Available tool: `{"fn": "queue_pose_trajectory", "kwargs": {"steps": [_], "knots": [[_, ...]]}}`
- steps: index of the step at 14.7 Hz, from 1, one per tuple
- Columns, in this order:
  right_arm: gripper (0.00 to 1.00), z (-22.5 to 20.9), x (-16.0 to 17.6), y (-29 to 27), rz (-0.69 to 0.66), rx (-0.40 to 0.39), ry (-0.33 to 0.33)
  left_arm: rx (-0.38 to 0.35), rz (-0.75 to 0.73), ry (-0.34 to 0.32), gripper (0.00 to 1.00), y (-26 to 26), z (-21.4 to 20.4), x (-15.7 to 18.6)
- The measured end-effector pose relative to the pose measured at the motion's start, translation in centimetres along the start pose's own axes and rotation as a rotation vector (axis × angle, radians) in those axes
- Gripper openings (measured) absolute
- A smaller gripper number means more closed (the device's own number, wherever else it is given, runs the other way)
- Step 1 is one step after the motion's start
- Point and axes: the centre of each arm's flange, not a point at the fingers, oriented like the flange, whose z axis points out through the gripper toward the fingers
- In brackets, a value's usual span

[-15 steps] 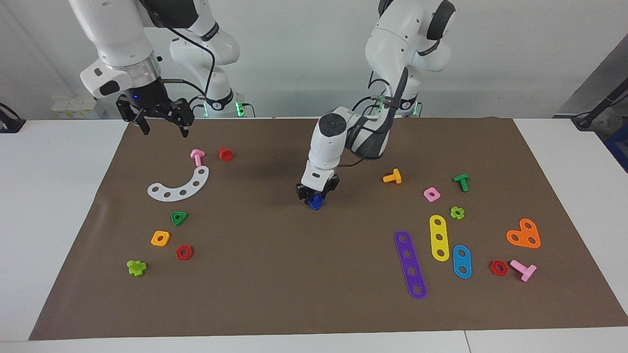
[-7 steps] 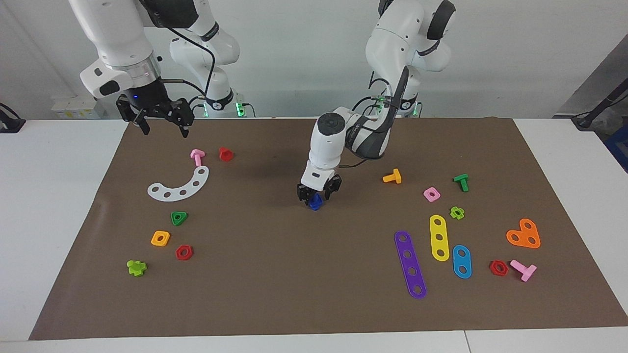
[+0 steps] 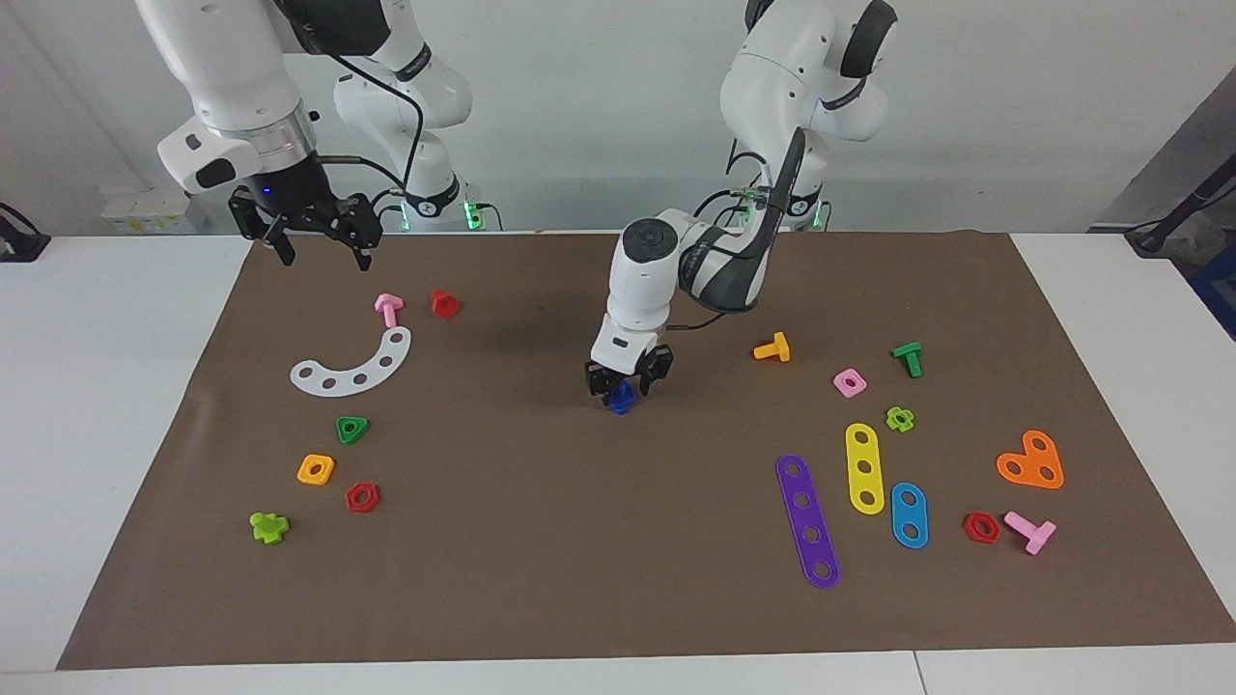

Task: Unscrew and place screws in storage area
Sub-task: 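Carry the blue nut toward the purple strip while the right gripper reaches inward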

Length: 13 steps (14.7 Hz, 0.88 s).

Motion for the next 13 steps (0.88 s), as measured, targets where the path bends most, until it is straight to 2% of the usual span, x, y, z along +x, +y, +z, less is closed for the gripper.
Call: {"fn": "queue_pose_trajectory", "kwargs": {"steps": [1,2,3,5,11,13], "knots": [[1.0,0.0,0.0,0.0,0.0,0.0,0.0,0.001,0.002,0.001,0.7,0.0,0.0,0.0],[1.0,0.0,0.0,0.0,0.0,0.0,0.0,0.001,0.003,0.001,0.64,0.0,0.0,0.0],[1.0,0.0,0.0,0.0,0.0,0.0,0.0,0.002,0.003,0.001,0.63,0.0,0.0,-0.1],[1.0,0.0,0.0,0.0,0.0,0.0,0.0,-0.001,0.006,0.005,0.47,0.2,-0.4,0.0],[1.0,0.0,0.0,0.0,0.0,0.0,0.0,0.02,0.007,-0.009,0.47,0.2,-0.7,0.0],[1.0,0.0,0.0,0.0,0.0,0.0,-0.001,0.041,0.004,-0.02,0.47,0.6,-2.0,0.4]]}}
